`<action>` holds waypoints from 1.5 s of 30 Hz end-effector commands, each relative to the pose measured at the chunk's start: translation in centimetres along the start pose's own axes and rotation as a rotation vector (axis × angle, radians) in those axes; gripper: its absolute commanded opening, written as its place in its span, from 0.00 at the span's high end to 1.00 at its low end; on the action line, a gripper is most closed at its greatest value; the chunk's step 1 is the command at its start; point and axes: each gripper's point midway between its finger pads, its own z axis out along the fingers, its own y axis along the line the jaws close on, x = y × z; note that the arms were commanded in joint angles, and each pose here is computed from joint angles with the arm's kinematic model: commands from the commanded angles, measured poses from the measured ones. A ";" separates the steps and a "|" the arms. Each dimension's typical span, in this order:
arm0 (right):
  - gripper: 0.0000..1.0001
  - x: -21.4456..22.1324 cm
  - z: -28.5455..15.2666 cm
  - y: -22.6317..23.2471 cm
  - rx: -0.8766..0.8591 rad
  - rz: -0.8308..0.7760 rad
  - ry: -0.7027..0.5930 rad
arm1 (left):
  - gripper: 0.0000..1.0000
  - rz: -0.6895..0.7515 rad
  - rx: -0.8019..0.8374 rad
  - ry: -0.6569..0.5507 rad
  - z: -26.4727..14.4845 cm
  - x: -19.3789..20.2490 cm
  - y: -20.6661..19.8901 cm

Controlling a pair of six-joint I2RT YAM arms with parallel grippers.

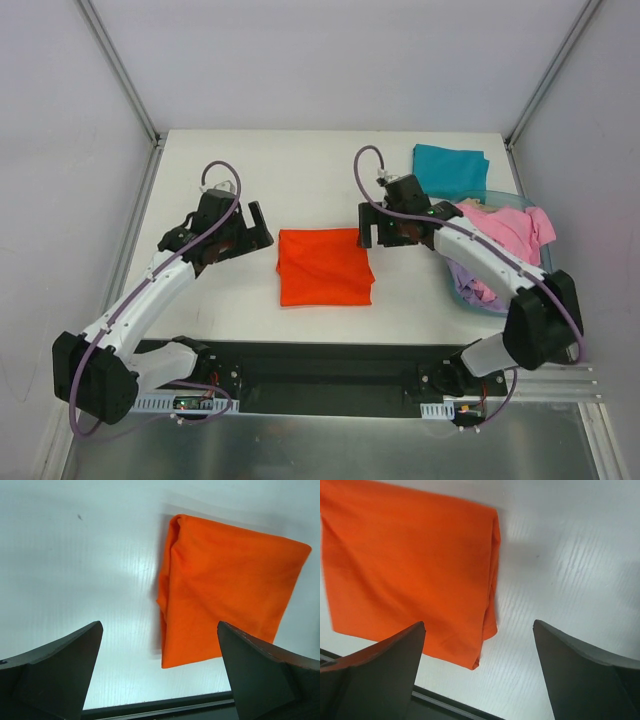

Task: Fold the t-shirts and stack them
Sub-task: Put the neatly folded tshirt into the corner of the board with the right arm

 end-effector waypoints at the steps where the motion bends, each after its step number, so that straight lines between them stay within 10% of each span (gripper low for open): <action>1: 0.10 1.8 2.0 0.1 0.004 0.026 0.133 | 0.01 -0.020 -0.115 -0.033 -0.6 -0.2 2.4; 24: 0.62 7.5 12.6 0.8 0.159 -0.024 0.419 | 0.01 -0.009 -0.167 0.110 2.0 1.9 3.1; 33: 0.99 1.7 13.6 -0.2 0.292 -0.090 0.244 | 0.01 0.009 -0.174 0.148 3.1 1.6 2.6; 45: 0.99 -11.0 9.9 -6.1 0.552 -0.251 -0.036 | 0.01 0.026 -0.190 0.157 3.9 0.9 2.4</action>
